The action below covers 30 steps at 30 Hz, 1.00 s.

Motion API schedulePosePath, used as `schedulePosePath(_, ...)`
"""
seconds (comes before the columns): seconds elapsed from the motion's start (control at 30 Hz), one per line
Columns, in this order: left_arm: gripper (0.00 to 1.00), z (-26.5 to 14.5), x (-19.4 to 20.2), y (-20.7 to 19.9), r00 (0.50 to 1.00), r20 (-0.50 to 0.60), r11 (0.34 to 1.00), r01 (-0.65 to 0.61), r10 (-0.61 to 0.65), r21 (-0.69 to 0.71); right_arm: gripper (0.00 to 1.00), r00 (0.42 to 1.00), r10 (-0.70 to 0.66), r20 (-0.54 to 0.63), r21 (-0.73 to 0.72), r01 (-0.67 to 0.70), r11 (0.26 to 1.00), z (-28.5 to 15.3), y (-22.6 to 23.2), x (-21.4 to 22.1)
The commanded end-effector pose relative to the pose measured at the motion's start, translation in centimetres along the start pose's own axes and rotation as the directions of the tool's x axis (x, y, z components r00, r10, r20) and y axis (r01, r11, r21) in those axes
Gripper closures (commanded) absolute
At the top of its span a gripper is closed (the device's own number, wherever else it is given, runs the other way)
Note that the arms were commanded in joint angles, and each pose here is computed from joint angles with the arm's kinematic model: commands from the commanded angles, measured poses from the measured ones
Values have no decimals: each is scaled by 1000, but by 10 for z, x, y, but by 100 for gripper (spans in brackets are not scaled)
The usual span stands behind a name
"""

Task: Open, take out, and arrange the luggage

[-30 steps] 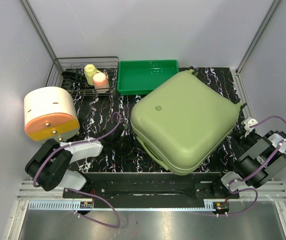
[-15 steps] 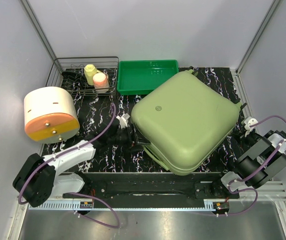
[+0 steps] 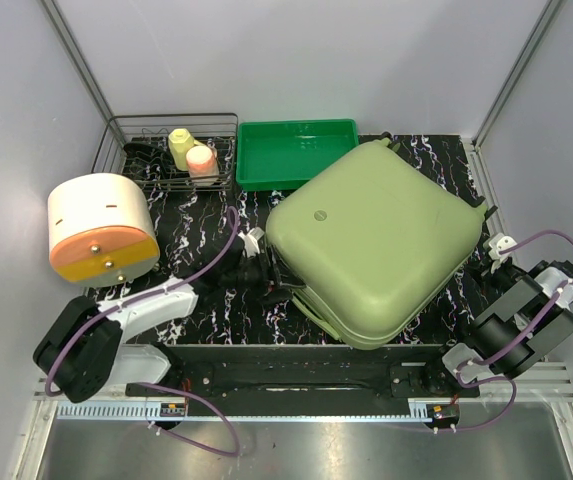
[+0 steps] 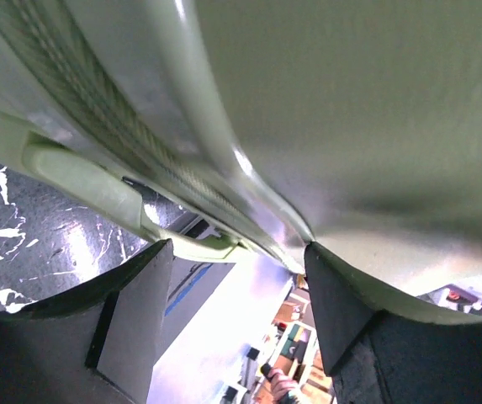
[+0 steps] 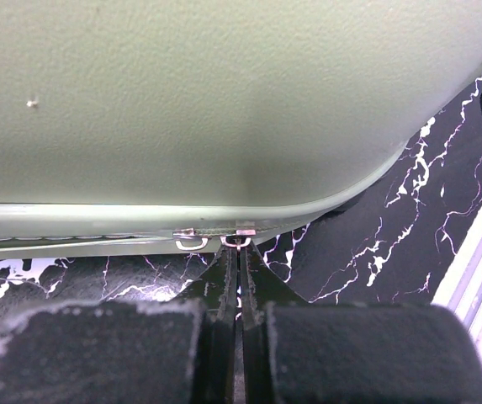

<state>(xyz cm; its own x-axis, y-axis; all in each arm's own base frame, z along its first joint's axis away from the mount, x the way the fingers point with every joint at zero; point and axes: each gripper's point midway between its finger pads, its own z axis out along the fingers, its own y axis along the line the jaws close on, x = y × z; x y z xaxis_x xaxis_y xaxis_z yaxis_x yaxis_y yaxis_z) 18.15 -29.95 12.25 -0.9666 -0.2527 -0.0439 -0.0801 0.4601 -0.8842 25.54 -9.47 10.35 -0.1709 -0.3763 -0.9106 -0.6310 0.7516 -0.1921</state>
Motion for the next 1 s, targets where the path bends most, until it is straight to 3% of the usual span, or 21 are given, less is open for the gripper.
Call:
schedulePosePath(0.0, 32, -12, 5, -3, 993, 6, 993, -116, 116, 27, 100, 995, 8, 102, -5, -7, 1000, 4, 0, -30)
schedulePosePath(0.2, 31, -29, 15, 16, 986, -18, 985, -164, 164, -43, 100, 994, 6, 106, -4, -6, 1000, 4, -4, -30)
schedulePosePath(0.73, 24, 25, -12, 26, 995, 72, 986, 82, -72, -143, 100, 994, 13, 107, -10, -12, 1000, 6, 6, -25)
schedulePosePath(0.83, 29, 32, -13, 39, 987, 85, 972, 150, -136, -182, 100, 994, 18, 107, -11, -17, 1000, 7, 9, -24)
schedulePosePath(0.97, 46, 33, -16, 52, 984, 83, 959, 175, -160, -224, 100, 994, 12, 108, -7, -11, 1000, 6, 8, -26)
